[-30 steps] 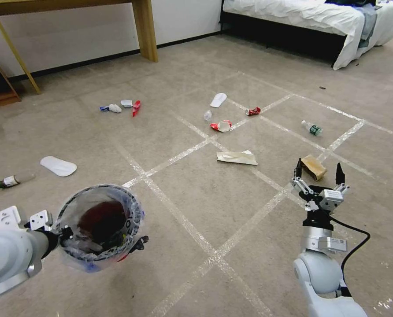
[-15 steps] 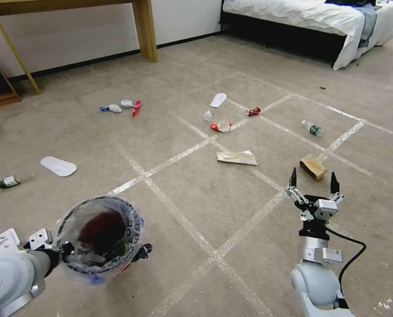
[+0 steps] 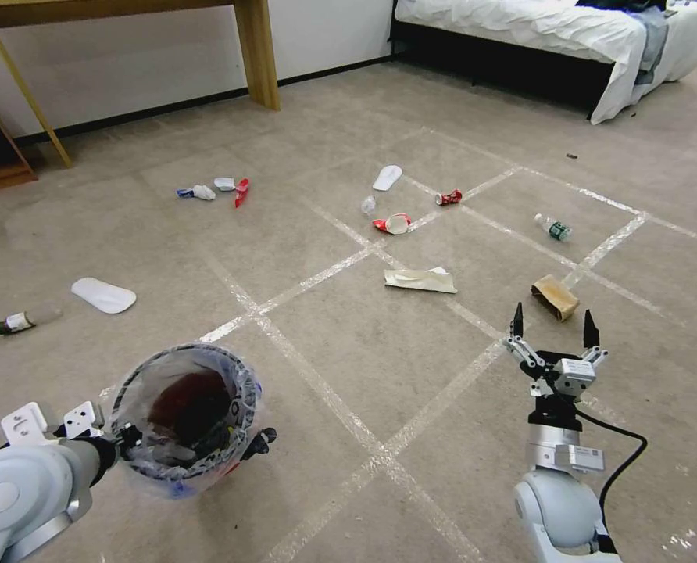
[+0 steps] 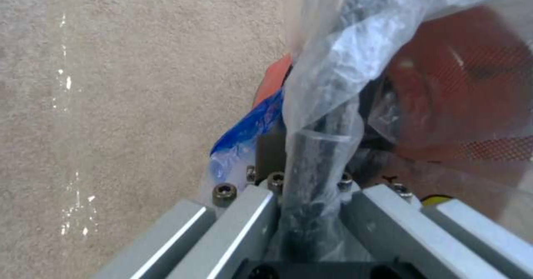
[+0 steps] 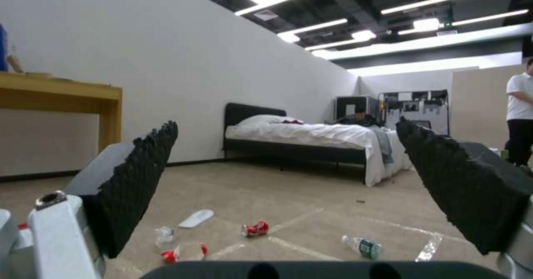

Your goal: Pick up the trash bin and place the garbage on the floor into it.

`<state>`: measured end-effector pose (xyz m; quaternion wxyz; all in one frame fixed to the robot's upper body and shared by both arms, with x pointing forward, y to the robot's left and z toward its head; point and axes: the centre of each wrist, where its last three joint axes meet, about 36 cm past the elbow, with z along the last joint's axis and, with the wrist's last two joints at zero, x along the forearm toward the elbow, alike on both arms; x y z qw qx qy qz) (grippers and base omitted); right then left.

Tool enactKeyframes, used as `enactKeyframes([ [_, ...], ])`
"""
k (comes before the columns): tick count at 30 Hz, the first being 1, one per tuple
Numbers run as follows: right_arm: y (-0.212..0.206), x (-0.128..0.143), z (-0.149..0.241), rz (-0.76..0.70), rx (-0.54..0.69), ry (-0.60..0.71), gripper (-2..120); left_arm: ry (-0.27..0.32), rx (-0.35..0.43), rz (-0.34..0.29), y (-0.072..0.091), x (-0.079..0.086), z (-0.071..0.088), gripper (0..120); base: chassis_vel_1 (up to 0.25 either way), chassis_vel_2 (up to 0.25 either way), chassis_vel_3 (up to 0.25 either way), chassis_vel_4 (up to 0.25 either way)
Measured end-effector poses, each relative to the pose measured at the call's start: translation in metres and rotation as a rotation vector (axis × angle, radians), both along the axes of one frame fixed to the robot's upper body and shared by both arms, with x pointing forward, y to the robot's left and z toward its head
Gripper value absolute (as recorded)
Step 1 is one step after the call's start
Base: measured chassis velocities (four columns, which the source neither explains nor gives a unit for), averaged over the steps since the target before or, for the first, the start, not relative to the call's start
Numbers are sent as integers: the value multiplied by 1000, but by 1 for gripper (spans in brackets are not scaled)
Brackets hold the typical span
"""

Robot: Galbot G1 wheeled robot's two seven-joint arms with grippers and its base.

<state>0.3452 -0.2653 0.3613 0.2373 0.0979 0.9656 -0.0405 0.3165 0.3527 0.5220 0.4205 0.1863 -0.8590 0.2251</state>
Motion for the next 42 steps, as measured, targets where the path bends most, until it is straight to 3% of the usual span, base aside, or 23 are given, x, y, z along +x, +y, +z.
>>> enactKeyframes([
  [33,0,21,-11,6,12,10,100,4,14,-37,4,27,-15,0,0,0,0,0],
  [42,-1,24,-12,7,11,13,100,-4,21,-43,4,28,-11,0,0,0,0,0],
])
